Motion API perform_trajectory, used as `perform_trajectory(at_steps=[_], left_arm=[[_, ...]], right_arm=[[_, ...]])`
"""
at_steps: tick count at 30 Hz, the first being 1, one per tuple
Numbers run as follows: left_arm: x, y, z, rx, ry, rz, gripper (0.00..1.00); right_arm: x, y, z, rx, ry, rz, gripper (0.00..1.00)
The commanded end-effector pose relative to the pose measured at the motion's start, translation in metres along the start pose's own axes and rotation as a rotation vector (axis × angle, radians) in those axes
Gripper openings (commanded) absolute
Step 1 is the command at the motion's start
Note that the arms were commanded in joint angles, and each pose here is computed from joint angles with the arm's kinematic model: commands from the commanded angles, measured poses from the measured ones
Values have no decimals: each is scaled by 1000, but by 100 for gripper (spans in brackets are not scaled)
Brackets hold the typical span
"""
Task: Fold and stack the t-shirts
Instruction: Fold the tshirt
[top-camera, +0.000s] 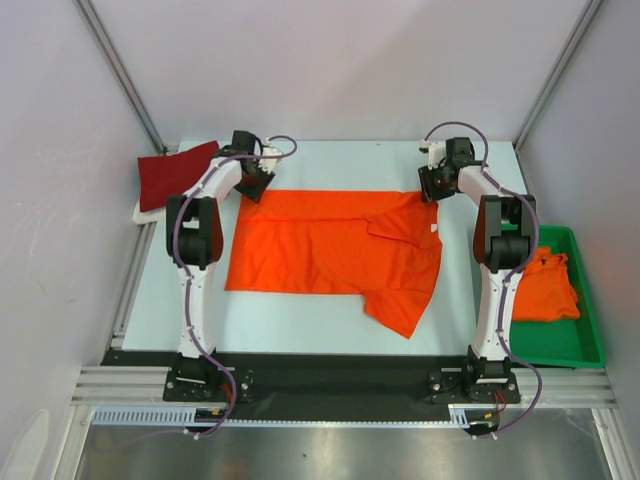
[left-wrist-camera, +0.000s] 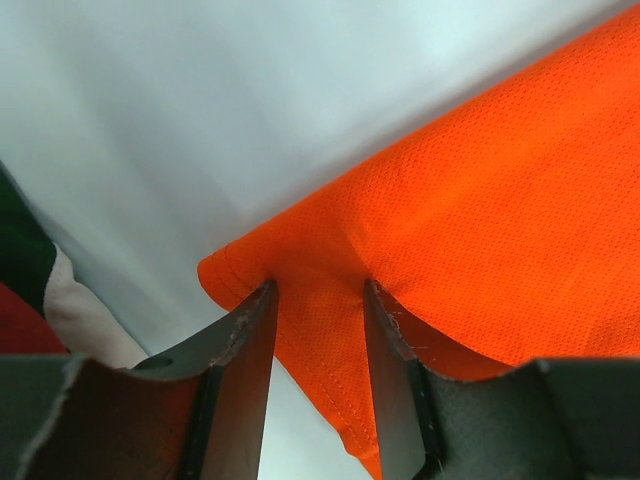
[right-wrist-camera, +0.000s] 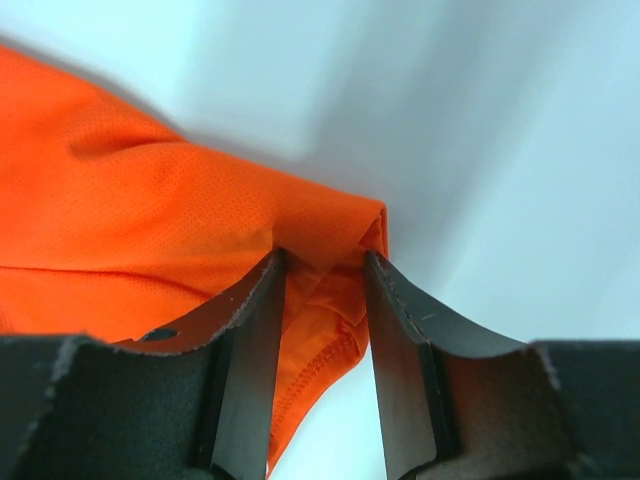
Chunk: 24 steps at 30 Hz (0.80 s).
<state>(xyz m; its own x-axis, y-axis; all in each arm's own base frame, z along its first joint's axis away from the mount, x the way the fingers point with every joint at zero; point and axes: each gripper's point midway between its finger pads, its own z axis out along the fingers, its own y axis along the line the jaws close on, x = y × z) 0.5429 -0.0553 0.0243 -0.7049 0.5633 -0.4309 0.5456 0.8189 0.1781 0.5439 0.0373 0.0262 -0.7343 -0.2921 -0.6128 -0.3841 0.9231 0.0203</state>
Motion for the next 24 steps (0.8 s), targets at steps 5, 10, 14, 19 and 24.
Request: perform_trajectory(at_steps=[5,10,14,19,24], left_arm=[[-18,13,13,-65,-25,15,45],[-39,28,13,-134,-54,23,45],[-80,40,-29,-201,-206,12,47],[-128,29,-132,-292,-484,61,59],[-118,-29,-165,-251,-510,186,76]], right_arm=[[-45,-29,12,87,-100,-26,43],[-61,-35,19,92,-134,-40,43],[-89,-36,-2,102,-209,-68,47],[-151,-29,-85,131,-381,-122,53],[-151,7,-148,57,-470,-272,56]])
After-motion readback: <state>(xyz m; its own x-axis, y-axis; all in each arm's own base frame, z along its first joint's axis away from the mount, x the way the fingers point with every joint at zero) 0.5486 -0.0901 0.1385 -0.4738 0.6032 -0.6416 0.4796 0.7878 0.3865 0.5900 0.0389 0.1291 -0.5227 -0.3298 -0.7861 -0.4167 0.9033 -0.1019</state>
